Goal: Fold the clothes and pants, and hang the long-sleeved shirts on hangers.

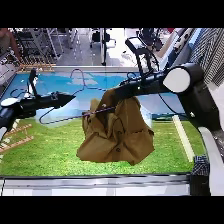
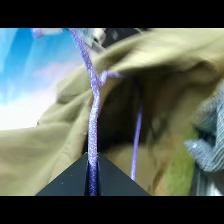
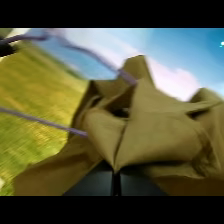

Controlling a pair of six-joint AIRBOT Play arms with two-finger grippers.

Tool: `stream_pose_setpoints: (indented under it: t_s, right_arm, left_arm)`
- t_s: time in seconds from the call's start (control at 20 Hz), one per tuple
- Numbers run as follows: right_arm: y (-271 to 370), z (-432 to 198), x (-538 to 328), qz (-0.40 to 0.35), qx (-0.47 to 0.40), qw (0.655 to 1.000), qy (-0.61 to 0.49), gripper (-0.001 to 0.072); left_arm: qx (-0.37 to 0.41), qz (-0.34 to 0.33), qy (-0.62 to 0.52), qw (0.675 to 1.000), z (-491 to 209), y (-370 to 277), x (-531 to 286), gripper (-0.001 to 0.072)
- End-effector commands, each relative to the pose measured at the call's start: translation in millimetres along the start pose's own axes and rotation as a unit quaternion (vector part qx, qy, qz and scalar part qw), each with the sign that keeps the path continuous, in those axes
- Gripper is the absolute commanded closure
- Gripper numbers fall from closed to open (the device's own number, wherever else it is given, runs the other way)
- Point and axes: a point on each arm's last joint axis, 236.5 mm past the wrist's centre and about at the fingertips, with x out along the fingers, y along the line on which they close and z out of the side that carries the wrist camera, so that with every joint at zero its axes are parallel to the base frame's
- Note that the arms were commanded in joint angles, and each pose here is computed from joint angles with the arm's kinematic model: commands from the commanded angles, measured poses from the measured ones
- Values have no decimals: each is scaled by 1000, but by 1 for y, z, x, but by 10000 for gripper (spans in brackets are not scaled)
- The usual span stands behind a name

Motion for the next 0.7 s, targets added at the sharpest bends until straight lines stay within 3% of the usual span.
stream_pose_setpoints:
  t_s: [0.0, 0.2, 0.3, 0.35, 0.45, 0.55, 0.65]
  right_arm:
    - [60, -28, -28, 59, -37, 996, 47, 682]
    - [98, -58, -31, 102, -170, 976, 92, 673]
    - [84, -55, -30, 67, -218, 970, 87, 399]
    - [66, -51, -33, 30, -231, 969, 86, 323]
    - [16, -35, -55, -75, -253, 962, 71, 226]
    - [-25, -8, -89, -166, -272, 948, 25, 69]
    - [-48, 13, -104, -208, -323, 923, -1, 52]
  left_arm:
    - [-6, -5, -61, 998, 27, -8, 15, 693]
    - [72, -111, -170, 976, 71, -60, -2, 693]
    - [75, -164, -178, 967, 69, -80, -9, 693]
    - [75, -176, -173, 966, 64, -82, -10, 693]
    - [71, -187, -169, 965, 59, -81, -11, 693]
    - [69, -187, -165, 966, 57, -80, -10, 693]
    - [70, -188, -165, 966, 56, -80, -11, 693]
